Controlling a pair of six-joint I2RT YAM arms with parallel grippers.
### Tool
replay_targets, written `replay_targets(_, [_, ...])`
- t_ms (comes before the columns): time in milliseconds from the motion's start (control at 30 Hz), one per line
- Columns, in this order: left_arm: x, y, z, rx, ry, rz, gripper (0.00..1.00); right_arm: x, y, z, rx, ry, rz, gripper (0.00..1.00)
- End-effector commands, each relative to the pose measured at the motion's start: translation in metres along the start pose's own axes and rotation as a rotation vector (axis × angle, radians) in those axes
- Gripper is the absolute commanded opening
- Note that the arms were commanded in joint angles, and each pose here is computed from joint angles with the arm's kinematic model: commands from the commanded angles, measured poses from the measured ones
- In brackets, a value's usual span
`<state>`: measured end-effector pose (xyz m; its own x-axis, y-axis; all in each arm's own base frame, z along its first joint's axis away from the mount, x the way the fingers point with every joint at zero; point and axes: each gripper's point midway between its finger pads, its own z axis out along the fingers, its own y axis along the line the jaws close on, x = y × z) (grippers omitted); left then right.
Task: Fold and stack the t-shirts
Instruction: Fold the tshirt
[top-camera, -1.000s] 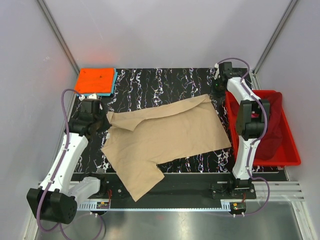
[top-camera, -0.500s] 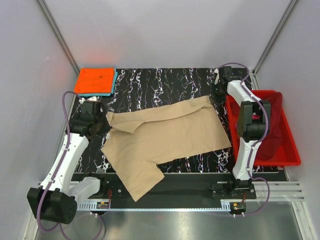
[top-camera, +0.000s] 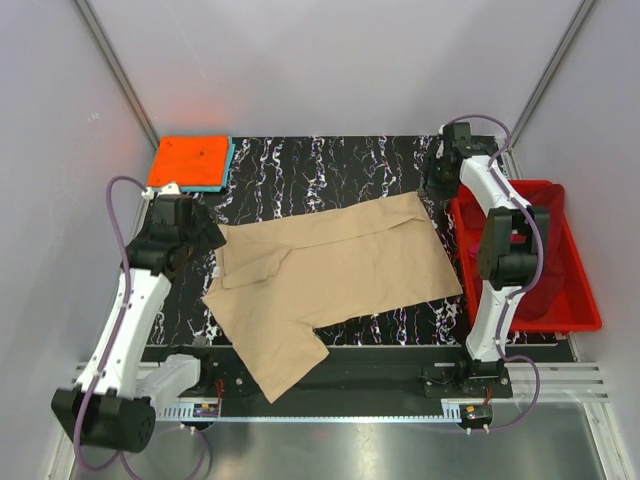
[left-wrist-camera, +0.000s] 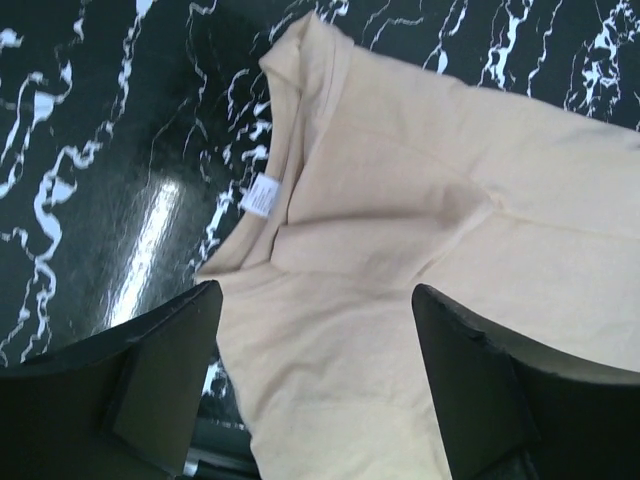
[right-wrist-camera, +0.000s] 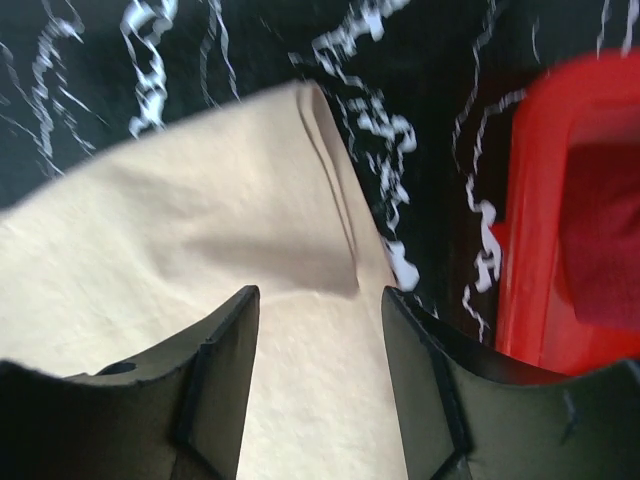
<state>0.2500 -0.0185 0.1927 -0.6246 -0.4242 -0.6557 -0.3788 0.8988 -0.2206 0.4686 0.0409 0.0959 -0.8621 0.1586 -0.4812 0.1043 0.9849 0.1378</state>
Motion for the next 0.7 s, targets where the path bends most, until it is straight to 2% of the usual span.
replay_targets(0, [-0.038, -0.021, 0.033, 0.041, -0.073, 0.023, 0.77, -0.028, 0.016, 0.014, -0.076, -0.064, 0.019, 0.59])
replay_targets(100, [-0.056, -0.025, 0.063, 0.041, -0.069, 0.067, 0.66, -0.038, 0.025, 0.028, -0.121, -0.054, 0.019, 0.58])
replay_targets(200, [-0.070, -0.024, 0.090, 0.015, -0.031, 0.101, 0.66, -0.039, 0.025, 0.032, -0.125, -0.049, 0.001, 0.57])
replay_targets(333, [-0.091, -0.030, 0.118, -0.005, -0.043, 0.158, 0.65, -0.043, 0.023, 0.039, -0.117, -0.049, -0.016, 0.56])
replay_targets(400, [-0.096, -0.037, 0.133, 0.001, -0.008, 0.196, 0.55, -0.042, 0.025, 0.047, -0.128, -0.033, -0.012, 0.53])
replay_targets(500, [-0.087, -0.039, 0.154, -0.027, 0.051, 0.252, 0.53, -0.039, 0.021, 0.056, -0.110, -0.021, -0.010, 0.51])
replay_targets(667, [-0.085, -0.043, 0.172, -0.063, 0.064, 0.296, 0.51, -0.037, 0.017, 0.068, -0.096, -0.007, -0.031, 0.49])
